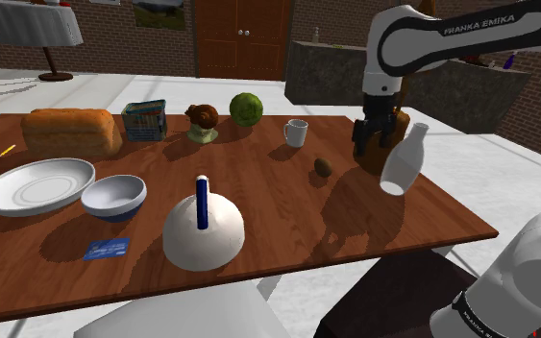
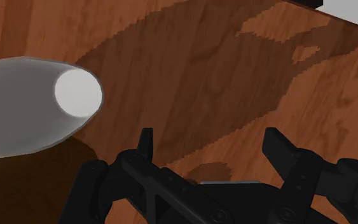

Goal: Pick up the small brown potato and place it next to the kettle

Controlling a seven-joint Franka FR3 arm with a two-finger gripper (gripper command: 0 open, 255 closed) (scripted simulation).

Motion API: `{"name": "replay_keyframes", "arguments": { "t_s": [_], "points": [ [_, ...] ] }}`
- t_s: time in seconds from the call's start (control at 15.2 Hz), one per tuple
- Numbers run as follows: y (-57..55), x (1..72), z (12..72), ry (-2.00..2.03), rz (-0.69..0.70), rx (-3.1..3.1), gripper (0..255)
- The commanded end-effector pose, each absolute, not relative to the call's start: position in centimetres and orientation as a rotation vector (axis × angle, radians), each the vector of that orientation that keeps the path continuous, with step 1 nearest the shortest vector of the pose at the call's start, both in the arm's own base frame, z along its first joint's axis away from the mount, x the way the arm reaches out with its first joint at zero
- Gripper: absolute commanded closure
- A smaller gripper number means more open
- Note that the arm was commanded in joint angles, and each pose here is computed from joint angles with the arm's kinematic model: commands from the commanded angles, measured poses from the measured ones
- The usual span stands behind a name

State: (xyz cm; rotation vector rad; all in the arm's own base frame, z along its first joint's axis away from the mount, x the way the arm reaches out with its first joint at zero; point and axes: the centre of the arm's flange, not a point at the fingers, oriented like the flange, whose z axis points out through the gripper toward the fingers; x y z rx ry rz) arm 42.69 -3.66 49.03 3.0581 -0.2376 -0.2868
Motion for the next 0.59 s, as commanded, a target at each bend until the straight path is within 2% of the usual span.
{"name": "replay_keyframes", "arguments": {
  "t_s": [0.0,0.53],
  "points": [
    [-4.0,45.2,47.3,-0.25,-0.302,3.055,0],
    [-6.3,54.4,41.6,-0.301,-0.363,3.043,0]
  ]
}}
